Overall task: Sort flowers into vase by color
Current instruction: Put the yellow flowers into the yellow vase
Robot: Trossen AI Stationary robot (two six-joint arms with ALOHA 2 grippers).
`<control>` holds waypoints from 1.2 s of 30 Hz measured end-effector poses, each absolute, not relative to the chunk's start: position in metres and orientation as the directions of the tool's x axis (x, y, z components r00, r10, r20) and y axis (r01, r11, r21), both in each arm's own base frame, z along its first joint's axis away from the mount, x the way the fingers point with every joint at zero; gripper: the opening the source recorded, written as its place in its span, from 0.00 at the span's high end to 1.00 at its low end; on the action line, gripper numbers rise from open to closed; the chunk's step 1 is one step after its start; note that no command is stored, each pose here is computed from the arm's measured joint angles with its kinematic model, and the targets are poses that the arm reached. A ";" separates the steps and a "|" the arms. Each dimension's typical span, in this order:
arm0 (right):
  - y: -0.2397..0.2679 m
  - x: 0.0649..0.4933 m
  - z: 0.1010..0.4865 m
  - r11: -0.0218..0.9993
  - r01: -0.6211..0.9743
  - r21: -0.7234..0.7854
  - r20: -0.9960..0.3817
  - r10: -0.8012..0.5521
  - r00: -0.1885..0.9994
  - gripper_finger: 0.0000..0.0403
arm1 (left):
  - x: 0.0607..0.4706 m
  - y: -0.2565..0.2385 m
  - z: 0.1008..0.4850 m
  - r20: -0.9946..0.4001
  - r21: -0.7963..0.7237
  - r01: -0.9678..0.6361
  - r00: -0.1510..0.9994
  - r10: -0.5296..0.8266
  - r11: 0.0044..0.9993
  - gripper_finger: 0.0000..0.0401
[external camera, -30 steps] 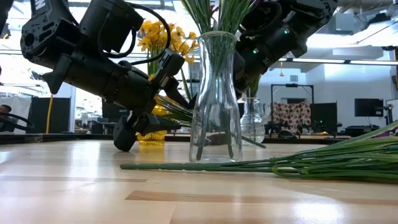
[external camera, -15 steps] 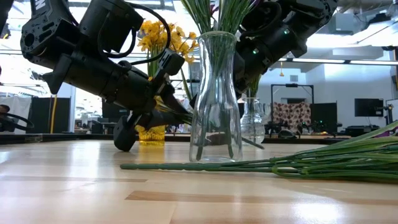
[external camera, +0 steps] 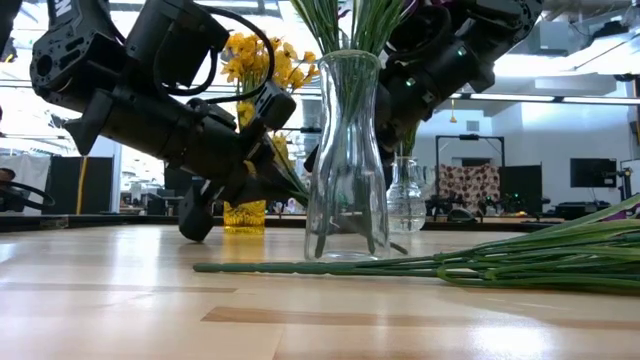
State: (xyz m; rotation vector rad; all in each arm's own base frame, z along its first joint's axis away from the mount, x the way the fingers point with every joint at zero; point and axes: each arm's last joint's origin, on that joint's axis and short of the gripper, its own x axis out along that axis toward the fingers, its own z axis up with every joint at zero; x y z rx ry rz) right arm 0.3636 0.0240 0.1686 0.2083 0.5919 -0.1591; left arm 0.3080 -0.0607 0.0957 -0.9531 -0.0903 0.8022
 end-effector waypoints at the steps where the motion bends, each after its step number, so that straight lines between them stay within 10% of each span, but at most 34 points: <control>1: 0.024 0.363 0.168 0.967 0.208 0.147 -0.571 -0.089 0.816 0.49 | 0.308 -0.061 0.096 -0.266 -0.752 -0.575 0.713 0.649 0.324 0.95; 20: 0.024 0.354 0.157 0.970 0.212 0.123 -0.688 -0.070 0.722 0.41 | 0.303 -0.072 0.098 -0.264 -0.714 -0.584 0.736 0.623 0.387 0.97; 36: 0.023 0.353 0.156 0.970 0.215 0.117 -0.701 -0.072 0.709 0.41 | 0.262 -0.063 0.171 -0.343 -0.472 -0.723 0.678 0.650 0.505 0.97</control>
